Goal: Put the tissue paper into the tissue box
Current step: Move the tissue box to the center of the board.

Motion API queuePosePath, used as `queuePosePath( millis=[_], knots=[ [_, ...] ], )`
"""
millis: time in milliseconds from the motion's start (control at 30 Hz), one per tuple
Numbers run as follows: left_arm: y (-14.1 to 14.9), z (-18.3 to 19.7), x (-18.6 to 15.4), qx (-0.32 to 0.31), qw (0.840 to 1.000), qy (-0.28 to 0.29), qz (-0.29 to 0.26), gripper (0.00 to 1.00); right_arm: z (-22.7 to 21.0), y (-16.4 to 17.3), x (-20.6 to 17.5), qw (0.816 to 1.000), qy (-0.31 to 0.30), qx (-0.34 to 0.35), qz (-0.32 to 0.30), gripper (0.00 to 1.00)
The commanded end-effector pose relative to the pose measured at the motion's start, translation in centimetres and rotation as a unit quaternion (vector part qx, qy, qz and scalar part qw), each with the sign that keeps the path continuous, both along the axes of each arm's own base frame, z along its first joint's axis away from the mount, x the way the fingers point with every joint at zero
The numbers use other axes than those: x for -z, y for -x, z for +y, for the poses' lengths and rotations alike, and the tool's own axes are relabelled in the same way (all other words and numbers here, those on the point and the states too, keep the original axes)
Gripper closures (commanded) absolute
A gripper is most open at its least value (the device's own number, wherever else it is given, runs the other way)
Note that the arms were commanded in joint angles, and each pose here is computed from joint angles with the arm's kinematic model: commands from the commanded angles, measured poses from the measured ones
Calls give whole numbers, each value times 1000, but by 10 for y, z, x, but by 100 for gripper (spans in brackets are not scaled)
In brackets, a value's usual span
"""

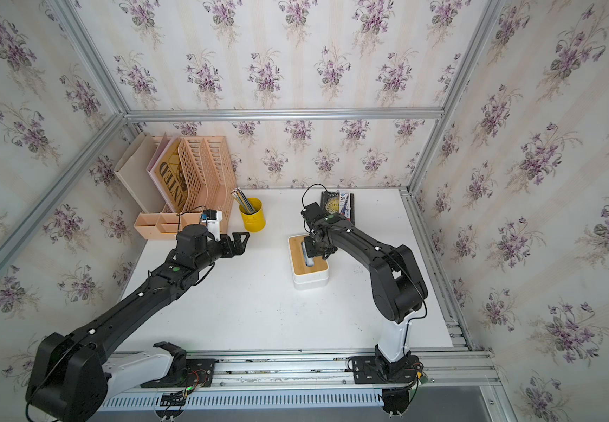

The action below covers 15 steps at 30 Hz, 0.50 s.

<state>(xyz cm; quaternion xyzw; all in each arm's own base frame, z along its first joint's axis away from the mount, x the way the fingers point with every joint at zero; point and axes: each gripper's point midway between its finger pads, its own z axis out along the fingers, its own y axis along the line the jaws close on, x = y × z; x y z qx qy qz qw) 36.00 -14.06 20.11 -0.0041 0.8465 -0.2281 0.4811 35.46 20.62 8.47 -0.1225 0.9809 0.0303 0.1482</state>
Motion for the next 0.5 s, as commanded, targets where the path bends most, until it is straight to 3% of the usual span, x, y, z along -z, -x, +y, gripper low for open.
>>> queuePosePath(
  millis=[0,167,467],
  knots=[
    [-4,-3,-8,6,1000,6,-16,6,-11,1,9,1000,31,-2,6,40],
    [-4,-3,-7,6,1000,6,-15,6,-6,-5,6,1000,29,-7,6,39],
    [-4,-3,-7,7,1000,5,-16,6,-1,-8,-5,1000,18,-7,2,47]
  ],
)
